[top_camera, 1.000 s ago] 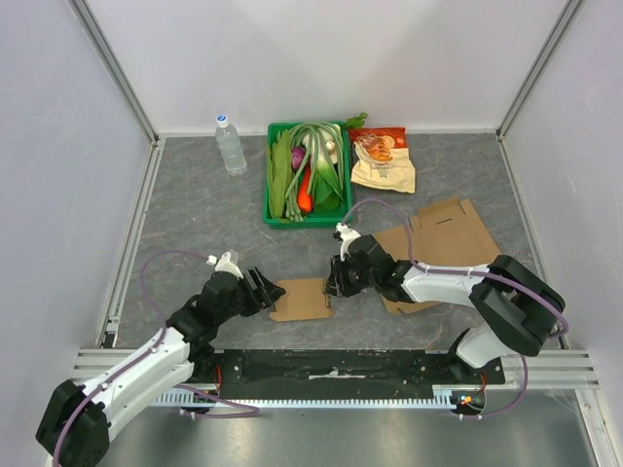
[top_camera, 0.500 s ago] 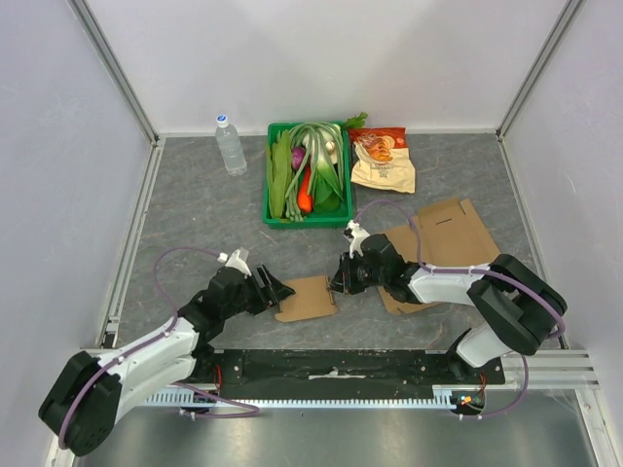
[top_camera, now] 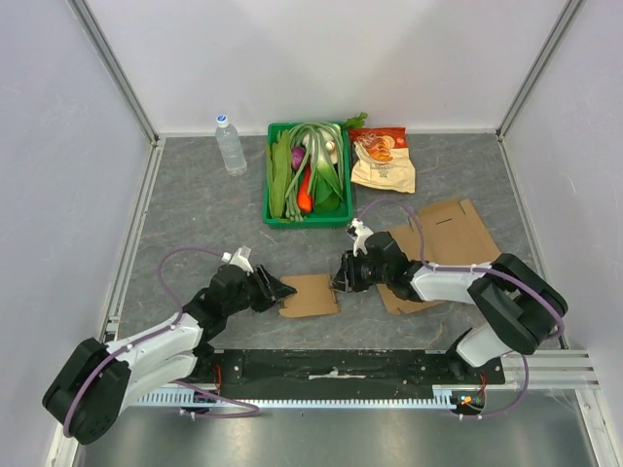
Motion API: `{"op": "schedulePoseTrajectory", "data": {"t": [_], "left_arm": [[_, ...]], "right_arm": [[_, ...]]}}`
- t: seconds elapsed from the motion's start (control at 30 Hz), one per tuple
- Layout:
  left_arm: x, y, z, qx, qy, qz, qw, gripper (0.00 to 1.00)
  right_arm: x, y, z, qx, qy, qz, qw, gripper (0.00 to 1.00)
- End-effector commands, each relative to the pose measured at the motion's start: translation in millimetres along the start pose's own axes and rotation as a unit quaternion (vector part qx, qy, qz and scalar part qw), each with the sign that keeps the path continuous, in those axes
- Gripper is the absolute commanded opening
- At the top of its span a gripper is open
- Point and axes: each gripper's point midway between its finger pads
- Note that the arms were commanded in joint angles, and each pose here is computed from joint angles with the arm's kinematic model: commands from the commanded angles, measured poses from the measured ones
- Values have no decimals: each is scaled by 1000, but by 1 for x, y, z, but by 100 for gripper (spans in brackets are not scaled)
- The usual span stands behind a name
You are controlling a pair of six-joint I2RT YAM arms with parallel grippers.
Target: Fold the paper box
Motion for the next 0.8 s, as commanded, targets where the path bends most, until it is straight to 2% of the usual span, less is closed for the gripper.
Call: {"op": "schedulePoseTrajectory", "data": {"t": [0.0, 0.03, 0.1, 0.13, 0.17, 0.2, 0.27, 0.3, 0.33, 0.37, 0.4, 0.43, 0.57, 0.77], "left_arm": [[7, -35, -7, 35, -12, 55, 998, 39], [10, -40, -10, 39, -17, 58, 997, 38], [15, -37, -13, 62, -25, 39, 997, 36], [17, -41, -16, 74, -28, 33, 996, 37], [19, -35, -14, 101, -27, 7, 994, 36], [22, -31, -13, 117, -24, -7, 993, 35], [28, -42, -14, 160, -18, -9, 987, 31], [30, -40, -11, 174, -8, -20, 984, 30], [34, -50, -8, 185, 8, -12, 983, 30], [36, -51, -8, 213, 15, -17, 977, 22], [38, -51, -5, 230, 28, -23, 972, 19], [42, -57, 3, 244, 57, -16, 968, 17], [53, -73, 8, 295, 96, 8, 950, 15], [69, -86, 11, 351, 114, 39, 928, 15]], "right_arm": [[10, -12, -4, 58, 21, 47, 997, 46], [18, -3, -24, 82, 0, 50, 995, 56], [33, -2, -16, 157, 37, 80, 984, 64], [44, 0, -45, 202, 3, 130, 971, 70], [53, -1, -38, 239, 26, 162, 957, 73], [54, 21, -34, 312, 32, 157, 936, 76], [67, 46, -51, 367, -2, 169, 915, 78], [67, 72, -41, 426, -4, 135, 895, 81], [75, 85, -45, 453, -25, 134, 881, 82], [76, 100, -40, 482, -34, 120, 867, 83], [78, 125, -24, 521, -39, 94, 847, 83], [81, 132, -23, 549, -47, 102, 828, 83], [81, 143, -14, 616, -54, 135, 774, 82], [76, 149, -24, 646, -81, 160, 742, 77]]}}
Point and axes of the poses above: each gripper's point midway between its finger pads, its own x axis back along the fingers, its own y axis along the line the jaws close on, z = x × y, and after that the axes turned 7 degrees about x, right-handed
